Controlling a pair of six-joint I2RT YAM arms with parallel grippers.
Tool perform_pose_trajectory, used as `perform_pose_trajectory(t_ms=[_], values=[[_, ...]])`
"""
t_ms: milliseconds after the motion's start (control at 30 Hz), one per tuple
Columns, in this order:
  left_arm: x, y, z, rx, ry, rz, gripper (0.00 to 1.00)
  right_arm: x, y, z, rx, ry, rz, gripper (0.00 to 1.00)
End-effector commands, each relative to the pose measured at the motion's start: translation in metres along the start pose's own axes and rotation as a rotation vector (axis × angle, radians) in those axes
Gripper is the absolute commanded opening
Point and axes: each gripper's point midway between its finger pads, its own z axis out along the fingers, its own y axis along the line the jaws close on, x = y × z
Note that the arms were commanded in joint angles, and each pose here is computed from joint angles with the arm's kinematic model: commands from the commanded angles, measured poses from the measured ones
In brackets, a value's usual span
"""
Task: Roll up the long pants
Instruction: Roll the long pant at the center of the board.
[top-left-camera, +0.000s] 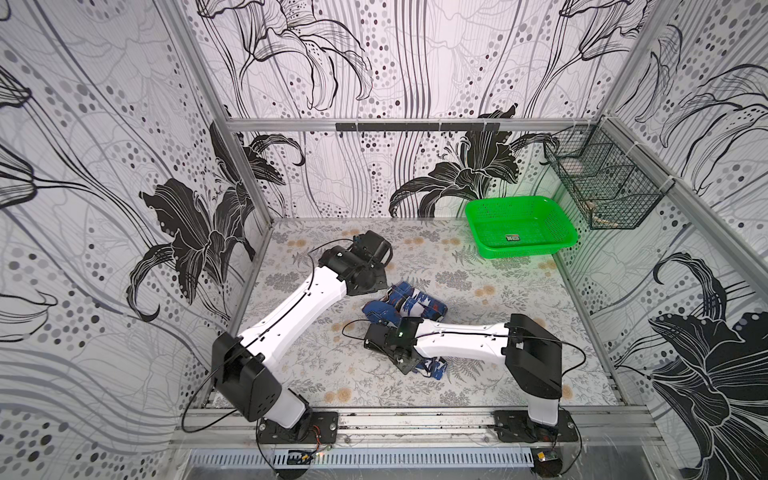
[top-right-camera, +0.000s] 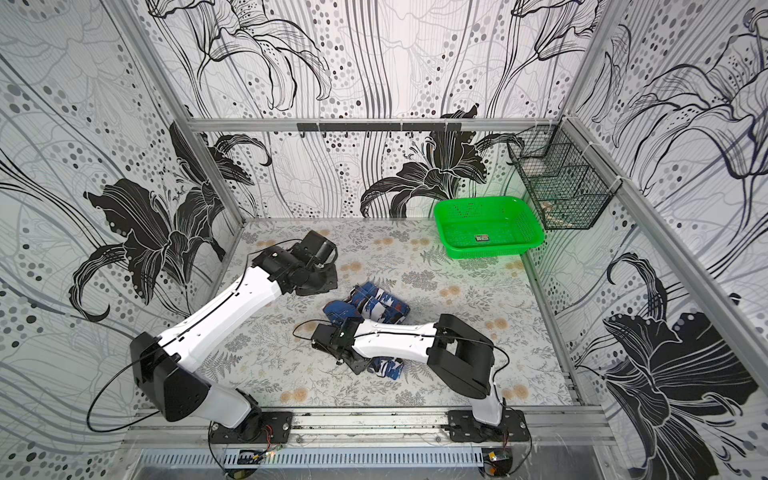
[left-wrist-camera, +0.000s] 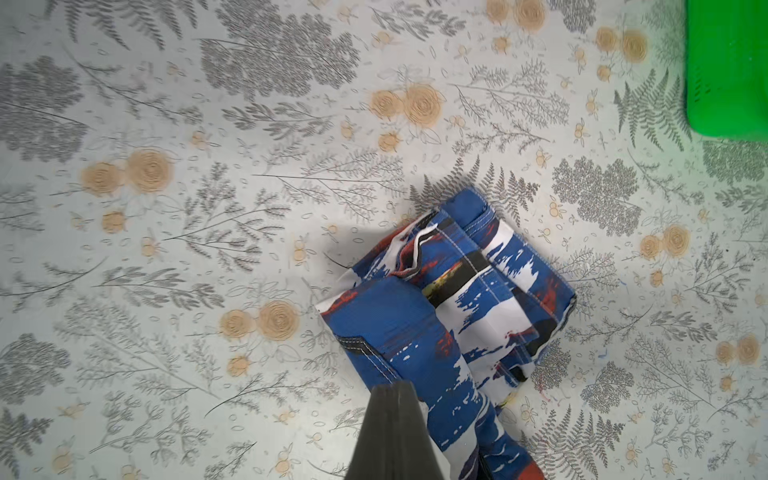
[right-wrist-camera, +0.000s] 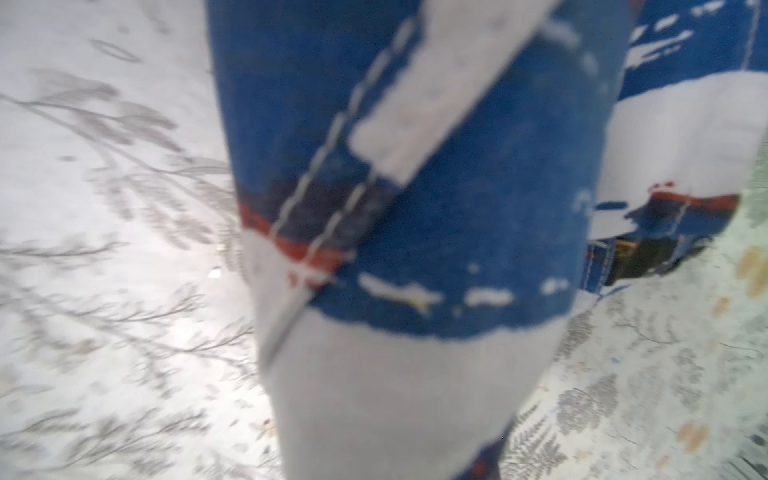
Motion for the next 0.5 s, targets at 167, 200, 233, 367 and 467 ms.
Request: perform_pose_trajectory(t_ms=[167,200,233,367,467], values=[[0.027,0.032,0.006,-0.065,0.057,0.012,0.00,-0.004,0.068,-0.005,-0.560,0.112,0.124,0.07],[0.029,0.033,0.005,-0.065,0.059,0.011,0.00,-0.007,0.066,-0.005,-0.590,0.112,0.148,0.08],[0.031,0.035,0.004,-0.067,0.061,0.008,0.00,-0.009,0.066,-0.006,-0.624,0.109,0.173,0.08],[0.039,0.042,0.001,-0.076,0.077,0.012,0.00,-0.020,0.060,-0.010,-0.764,0.107,0.286,0.08],[0.046,0.049,0.004,-0.094,0.088,0.017,0.00,-0.026,0.054,-0.012,-0.839,0.099,0.346,0.08]])
